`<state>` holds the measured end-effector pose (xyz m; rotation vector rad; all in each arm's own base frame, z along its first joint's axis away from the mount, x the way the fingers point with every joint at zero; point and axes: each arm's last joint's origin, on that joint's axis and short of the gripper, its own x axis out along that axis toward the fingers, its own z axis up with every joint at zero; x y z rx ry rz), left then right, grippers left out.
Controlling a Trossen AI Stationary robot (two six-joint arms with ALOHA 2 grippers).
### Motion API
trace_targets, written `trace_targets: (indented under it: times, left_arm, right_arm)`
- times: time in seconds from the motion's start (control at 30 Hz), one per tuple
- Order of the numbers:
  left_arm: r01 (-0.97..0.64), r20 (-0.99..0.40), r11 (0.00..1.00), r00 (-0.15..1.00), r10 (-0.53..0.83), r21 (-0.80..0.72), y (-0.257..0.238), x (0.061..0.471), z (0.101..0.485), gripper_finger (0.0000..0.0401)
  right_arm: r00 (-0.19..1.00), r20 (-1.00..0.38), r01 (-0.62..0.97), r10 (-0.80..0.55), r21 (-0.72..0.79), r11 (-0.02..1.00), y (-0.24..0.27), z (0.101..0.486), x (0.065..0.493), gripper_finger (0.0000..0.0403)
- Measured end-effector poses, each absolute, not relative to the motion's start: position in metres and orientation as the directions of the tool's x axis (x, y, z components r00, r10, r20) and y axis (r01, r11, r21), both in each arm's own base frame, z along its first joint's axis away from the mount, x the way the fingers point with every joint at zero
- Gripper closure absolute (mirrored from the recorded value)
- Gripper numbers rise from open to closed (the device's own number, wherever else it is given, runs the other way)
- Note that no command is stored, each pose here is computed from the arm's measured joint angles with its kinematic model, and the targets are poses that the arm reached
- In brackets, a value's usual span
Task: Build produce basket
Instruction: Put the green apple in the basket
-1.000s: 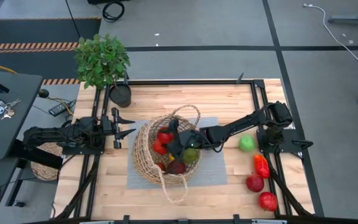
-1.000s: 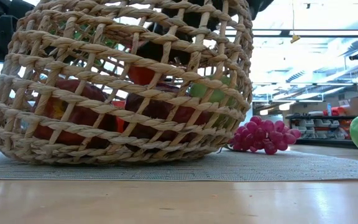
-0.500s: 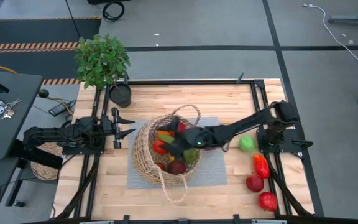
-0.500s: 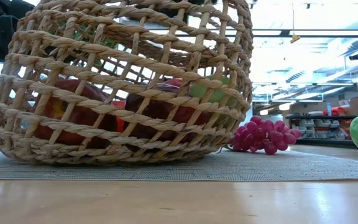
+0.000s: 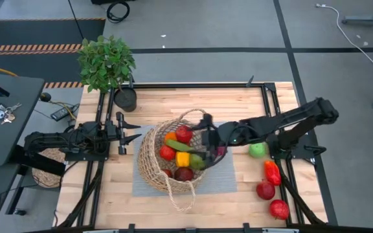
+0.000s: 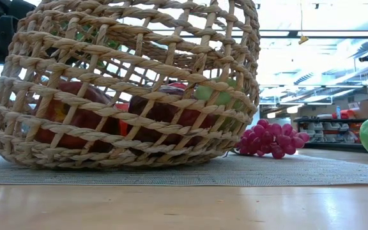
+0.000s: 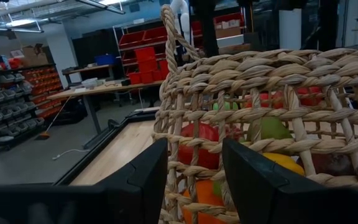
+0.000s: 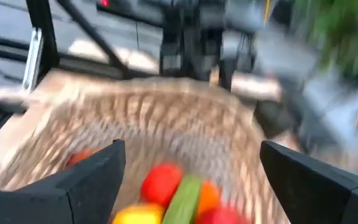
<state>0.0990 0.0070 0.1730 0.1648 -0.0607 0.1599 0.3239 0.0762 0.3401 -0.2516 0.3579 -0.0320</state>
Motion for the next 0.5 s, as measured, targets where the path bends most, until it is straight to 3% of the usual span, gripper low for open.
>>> trace_targets:
  times: [0.3, 0.5]
  left_arm:
    - [-0.163, 0.072, 0.974, 0.985, 0.154, 0.159, 0.007, 0.099, 0.173, 0.0241]
    - [-0.163, 0.073, 0.974, 0.986, 0.153, 0.159, 0.007, 0.099, 0.173, 0.0241]
  right_arm:
    - [0.753, -0.657, 0.039, -0.050, -0.031, 0.999, 0.096, 0.325, 0.275, 0.0028]
    - [0.529, -0.842, 0.225, -0.105, 0.019, 0.974, 0.098, 0.306, 0.249, 0.0028]
